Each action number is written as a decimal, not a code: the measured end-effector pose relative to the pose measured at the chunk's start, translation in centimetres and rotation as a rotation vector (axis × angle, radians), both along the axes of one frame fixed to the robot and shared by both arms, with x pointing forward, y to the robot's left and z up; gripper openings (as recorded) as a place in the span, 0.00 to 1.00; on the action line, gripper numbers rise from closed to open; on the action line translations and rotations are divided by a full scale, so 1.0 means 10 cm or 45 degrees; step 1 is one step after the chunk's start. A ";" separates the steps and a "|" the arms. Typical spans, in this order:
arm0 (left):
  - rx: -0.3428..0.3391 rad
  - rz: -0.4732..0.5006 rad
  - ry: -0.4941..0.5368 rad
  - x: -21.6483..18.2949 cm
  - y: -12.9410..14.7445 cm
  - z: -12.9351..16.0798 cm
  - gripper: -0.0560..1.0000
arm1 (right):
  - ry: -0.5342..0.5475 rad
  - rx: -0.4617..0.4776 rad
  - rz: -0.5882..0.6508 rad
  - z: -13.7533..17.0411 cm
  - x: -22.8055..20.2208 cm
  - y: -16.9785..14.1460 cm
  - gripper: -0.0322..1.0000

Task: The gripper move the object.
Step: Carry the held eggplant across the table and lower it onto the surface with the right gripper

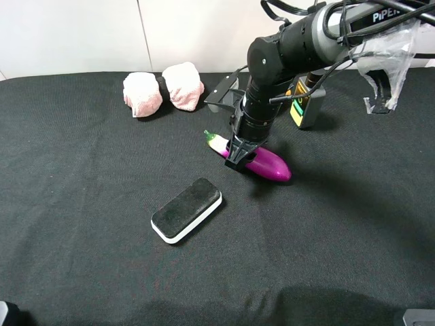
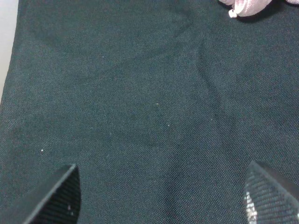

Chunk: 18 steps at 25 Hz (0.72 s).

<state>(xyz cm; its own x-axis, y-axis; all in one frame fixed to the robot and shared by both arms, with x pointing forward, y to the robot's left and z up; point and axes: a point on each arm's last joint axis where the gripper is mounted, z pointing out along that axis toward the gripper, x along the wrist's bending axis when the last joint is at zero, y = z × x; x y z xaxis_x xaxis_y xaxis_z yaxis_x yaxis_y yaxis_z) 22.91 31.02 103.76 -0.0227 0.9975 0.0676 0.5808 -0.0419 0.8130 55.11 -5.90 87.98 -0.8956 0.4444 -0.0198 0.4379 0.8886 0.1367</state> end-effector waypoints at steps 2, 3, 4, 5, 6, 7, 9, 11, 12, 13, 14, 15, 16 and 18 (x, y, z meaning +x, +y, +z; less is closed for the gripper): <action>0.000 0.000 0.000 0.00 0.00 0.00 0.72 | 0.001 -0.001 0.000 0.00 0.00 0.00 0.40; 0.000 0.000 0.000 0.00 0.00 0.00 0.72 | 0.001 -0.001 0.000 0.00 0.00 0.00 0.40; 0.000 0.000 0.000 0.00 0.00 0.00 0.72 | 0.001 -0.001 0.000 0.00 0.00 0.00 0.40; 0.000 0.000 0.000 0.00 0.00 0.00 0.72 | 0.001 -0.001 0.000 0.00 0.00 0.00 0.40; 0.000 0.000 0.000 0.00 0.00 0.00 0.72 | 0.003 -0.002 0.000 0.00 0.00 0.00 0.40; 0.000 0.000 0.000 0.00 0.00 0.00 0.72 | 0.004 -0.003 0.000 0.00 0.00 0.00 0.40; 0.000 0.000 0.000 0.00 0.00 0.00 0.72 | 0.011 -0.008 0.001 0.01 -0.01 -0.01 0.40; 0.000 0.000 0.000 0.00 0.00 0.00 0.72 | 0.012 -0.008 0.002 0.04 -0.01 -0.01 0.40; 0.000 0.000 0.000 0.00 0.00 0.00 0.72 | 0.006 -0.003 0.002 0.06 -0.01 -0.01 0.40; 0.000 0.000 0.000 0.00 0.00 0.00 0.72 | 0.000 0.001 0.002 0.09 -0.01 -0.01 0.40; 0.000 0.000 0.000 0.00 0.00 0.00 0.72 | -0.005 0.004 0.002 0.10 -0.01 -0.01 0.40; 0.000 0.000 0.000 0.00 0.00 0.00 0.72 | -0.008 0.007 0.003 0.13 0.00 0.00 0.40; 0.000 0.000 0.000 0.00 0.00 0.00 0.72 | -0.005 0.005 0.004 0.15 0.00 0.00 0.40; 0.000 0.000 0.000 0.00 0.00 0.00 0.72 | 0.002 -0.001 0.007 0.19 0.02 0.01 0.40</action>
